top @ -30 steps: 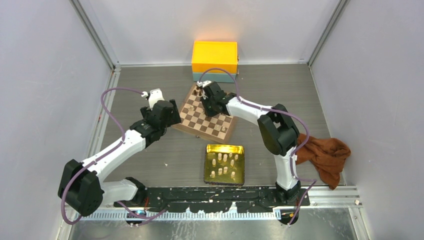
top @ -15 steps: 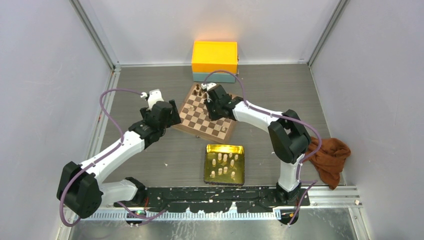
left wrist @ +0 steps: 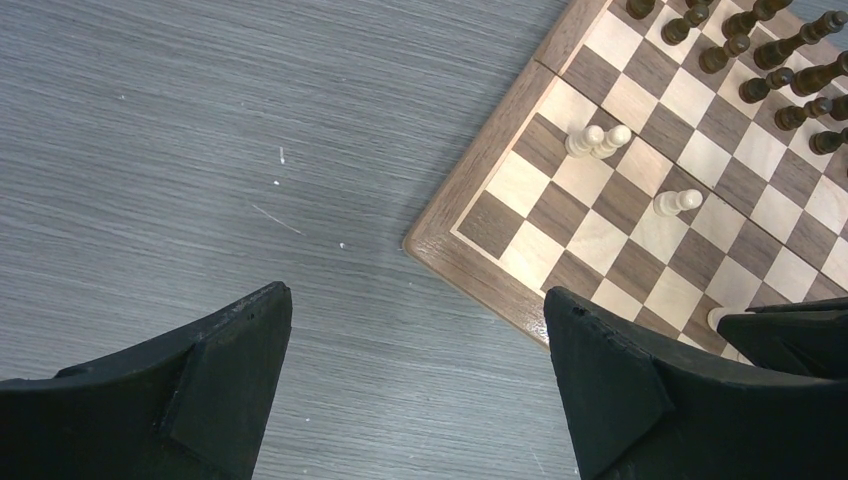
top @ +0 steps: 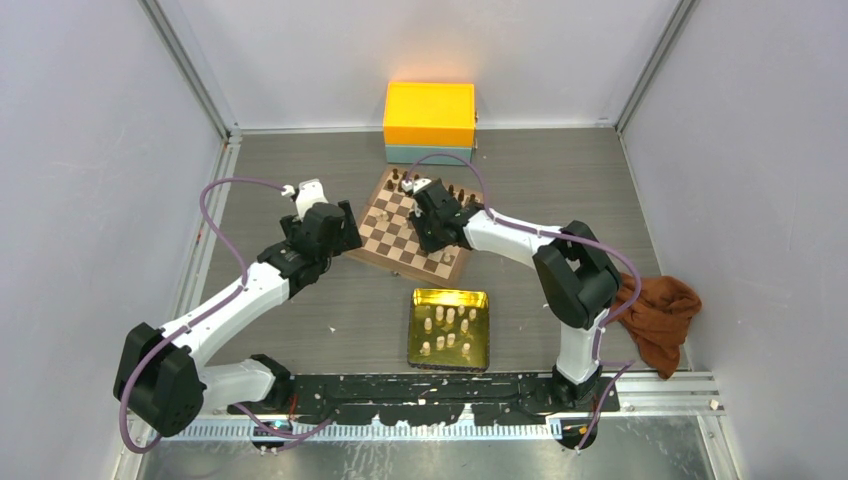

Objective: Set up the chess pieces on the board
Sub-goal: Move the chess piece to the chessboard.

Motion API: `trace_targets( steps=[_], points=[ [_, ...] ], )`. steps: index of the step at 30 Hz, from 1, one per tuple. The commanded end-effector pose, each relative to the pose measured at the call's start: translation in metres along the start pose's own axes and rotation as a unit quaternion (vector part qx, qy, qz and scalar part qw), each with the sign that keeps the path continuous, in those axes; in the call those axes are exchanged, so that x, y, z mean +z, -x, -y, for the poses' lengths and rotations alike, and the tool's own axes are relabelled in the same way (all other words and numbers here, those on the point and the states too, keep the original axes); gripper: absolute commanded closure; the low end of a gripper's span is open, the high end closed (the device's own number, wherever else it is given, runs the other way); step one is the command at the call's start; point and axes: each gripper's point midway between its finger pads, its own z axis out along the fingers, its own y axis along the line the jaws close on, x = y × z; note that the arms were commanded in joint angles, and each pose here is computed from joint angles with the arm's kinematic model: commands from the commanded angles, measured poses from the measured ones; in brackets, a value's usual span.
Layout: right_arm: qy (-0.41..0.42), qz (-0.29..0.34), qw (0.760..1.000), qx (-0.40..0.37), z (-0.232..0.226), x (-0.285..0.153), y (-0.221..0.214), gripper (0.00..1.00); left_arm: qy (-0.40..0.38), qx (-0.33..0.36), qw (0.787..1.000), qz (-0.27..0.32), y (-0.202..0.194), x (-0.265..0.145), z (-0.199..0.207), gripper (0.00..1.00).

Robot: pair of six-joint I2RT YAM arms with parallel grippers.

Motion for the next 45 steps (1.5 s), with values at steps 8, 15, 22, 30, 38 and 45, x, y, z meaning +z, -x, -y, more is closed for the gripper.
trace_targets(
  steps=[8,15,22,30,38,45],
  points=[
    [0.008,0.043,0.999,0.003,-0.009,-0.022,0.021,0.95,-0.011,-0.021,1.0,0.016,0.01,-0.002,0.005,0.03],
    [0.008,0.039,0.999,-0.001,-0.011,-0.02,0.018,0.95,-0.012,-0.022,1.0,0.016,0.011,-0.002,0.006,0.03],
    [0.004,0.039,0.999,-0.005,-0.01,-0.021,0.017,0.8,-0.012,-0.022,1.0,0.015,0.011,-0.002,0.006,0.03],
    [-0.001,0.046,0.999,-0.007,-0.008,-0.026,0.021,0.64,-0.012,-0.022,1.0,0.012,0.008,-0.002,0.005,0.03],
    [0.002,0.059,0.998,-0.011,-0.011,-0.032,0.034,0.62,-0.013,-0.024,1.0,0.014,0.01,-0.003,0.005,0.03],
    [0.004,0.072,0.997,-0.02,-0.015,-0.034,0.057,0.62,-0.012,-0.024,1.0,0.014,0.01,-0.003,0.005,0.03]
  ],
)
